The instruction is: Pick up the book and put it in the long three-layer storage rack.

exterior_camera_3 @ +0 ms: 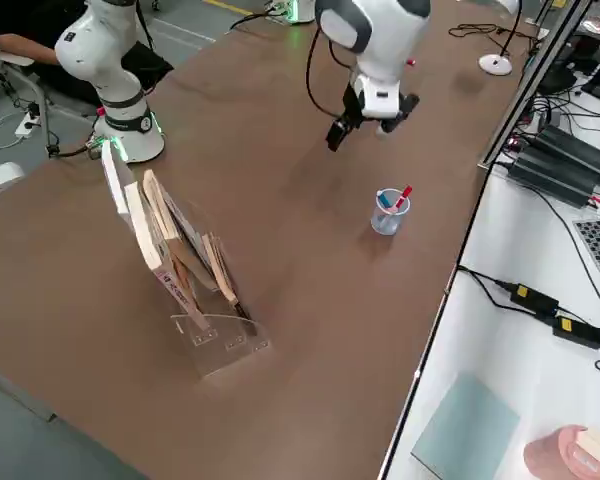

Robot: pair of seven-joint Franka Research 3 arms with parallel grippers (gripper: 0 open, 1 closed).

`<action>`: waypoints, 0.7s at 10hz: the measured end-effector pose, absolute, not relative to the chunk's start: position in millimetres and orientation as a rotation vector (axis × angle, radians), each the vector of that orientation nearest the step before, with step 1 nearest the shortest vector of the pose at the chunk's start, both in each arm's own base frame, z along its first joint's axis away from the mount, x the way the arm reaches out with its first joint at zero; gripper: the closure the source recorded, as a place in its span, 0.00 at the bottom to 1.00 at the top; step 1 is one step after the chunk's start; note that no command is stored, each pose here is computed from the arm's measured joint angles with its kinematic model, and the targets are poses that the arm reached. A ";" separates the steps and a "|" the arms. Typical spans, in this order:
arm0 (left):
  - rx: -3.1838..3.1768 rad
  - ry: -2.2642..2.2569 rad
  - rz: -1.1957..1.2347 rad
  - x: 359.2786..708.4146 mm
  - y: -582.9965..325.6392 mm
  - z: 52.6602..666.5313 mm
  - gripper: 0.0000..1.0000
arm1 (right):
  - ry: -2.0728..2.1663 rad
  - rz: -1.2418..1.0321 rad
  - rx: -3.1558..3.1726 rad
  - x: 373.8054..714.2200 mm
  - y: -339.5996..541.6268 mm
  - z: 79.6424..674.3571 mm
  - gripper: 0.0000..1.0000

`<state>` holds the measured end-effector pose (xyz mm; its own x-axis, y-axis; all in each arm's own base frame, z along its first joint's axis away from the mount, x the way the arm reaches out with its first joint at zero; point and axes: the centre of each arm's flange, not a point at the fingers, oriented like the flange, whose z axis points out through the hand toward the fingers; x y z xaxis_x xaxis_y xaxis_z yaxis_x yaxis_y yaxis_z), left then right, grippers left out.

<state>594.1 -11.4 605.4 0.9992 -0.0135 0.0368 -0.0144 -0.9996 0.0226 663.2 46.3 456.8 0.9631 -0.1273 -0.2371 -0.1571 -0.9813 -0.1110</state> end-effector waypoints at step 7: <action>3.114 -0.022 0.058 594.1 -11.9 605.7 0.00 | 0.046 0.126 -3.061 625.0 79.7 566.6 0.00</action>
<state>594.1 -11.9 605.7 0.9992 -0.0135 0.0373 -0.0145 -0.9995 0.0266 625.0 79.7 566.6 0.9962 -0.0265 -0.0832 -0.0328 -0.9966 -0.0759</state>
